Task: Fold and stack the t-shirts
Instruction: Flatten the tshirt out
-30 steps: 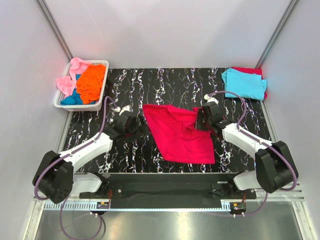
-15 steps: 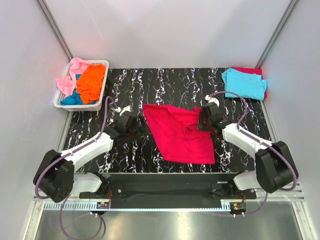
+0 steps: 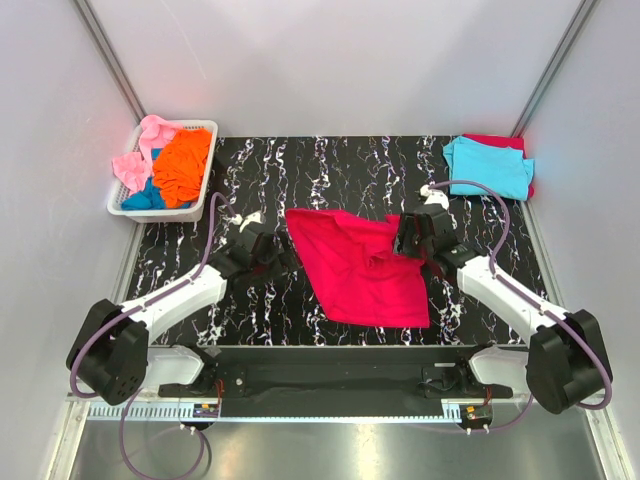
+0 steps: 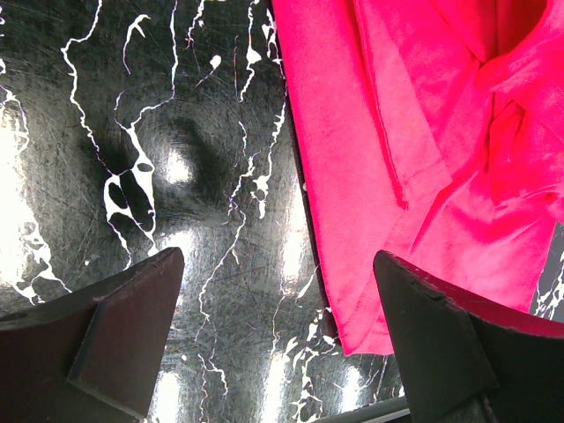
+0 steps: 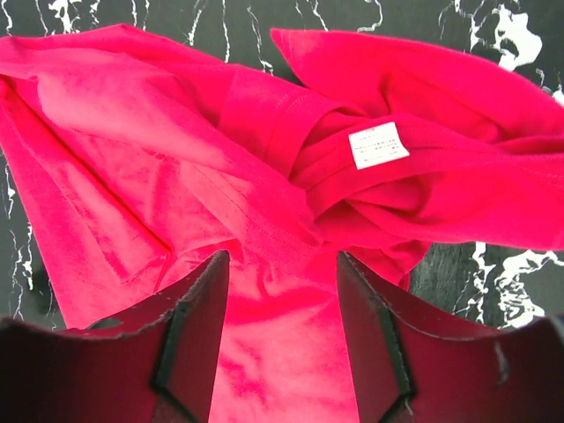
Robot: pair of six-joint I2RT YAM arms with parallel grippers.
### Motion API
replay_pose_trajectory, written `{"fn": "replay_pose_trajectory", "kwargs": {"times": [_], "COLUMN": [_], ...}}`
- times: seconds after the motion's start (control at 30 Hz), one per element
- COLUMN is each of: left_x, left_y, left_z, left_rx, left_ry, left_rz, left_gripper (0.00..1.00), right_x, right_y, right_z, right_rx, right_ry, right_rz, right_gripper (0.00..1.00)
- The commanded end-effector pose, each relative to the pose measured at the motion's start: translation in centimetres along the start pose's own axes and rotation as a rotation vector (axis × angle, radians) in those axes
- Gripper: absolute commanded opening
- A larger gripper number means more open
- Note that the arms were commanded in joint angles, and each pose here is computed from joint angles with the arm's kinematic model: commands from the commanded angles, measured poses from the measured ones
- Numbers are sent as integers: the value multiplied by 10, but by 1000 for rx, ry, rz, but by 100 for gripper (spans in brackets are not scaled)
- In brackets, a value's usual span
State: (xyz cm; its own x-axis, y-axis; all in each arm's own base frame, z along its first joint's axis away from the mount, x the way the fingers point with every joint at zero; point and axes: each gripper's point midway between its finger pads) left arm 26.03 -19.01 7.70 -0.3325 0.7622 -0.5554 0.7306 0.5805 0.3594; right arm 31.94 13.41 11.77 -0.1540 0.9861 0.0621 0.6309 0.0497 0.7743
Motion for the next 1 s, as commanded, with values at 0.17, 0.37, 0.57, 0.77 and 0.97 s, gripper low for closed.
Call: {"fn": "replay_pose_trajectory", "kwargs": {"times": [0.17,0.37,0.57,0.77,0.97], "left_x": [-21,-16,-18,-19,-19], "left_y": [7,6,6,7,7], "left_z": [-4,-4,-3,-4,-6], "left_rx": [-20,-20,-20,-20,-25], "left_ry": [-67,-60,-62,-65,-68], "left_rz": [11,11,11,15,19], "left_gripper": [94,94,94,94,94], "right_x": [-2,1,6,10,6], "right_y": [-22,-14,-1,-10,-12], "right_z": [1,-9,-19,-5,5], "right_rx": [-9,-158,-292,-264,-265], "right_ry": [-12,52,118,136,125], "right_rz": [153,192,214,234,224], "right_gripper": [59,55,55,54,52]}}
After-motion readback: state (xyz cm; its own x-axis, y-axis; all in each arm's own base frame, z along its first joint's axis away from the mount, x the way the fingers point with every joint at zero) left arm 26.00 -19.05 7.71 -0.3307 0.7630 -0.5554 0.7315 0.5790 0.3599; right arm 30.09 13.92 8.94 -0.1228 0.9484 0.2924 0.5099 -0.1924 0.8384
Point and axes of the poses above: each gripper's point midway between its finger pads, its own z axis out along the fingers, its own x axis along the line the jaws close on, y = z × x, and after that the axes turned 14 degrees about -z, right-handed
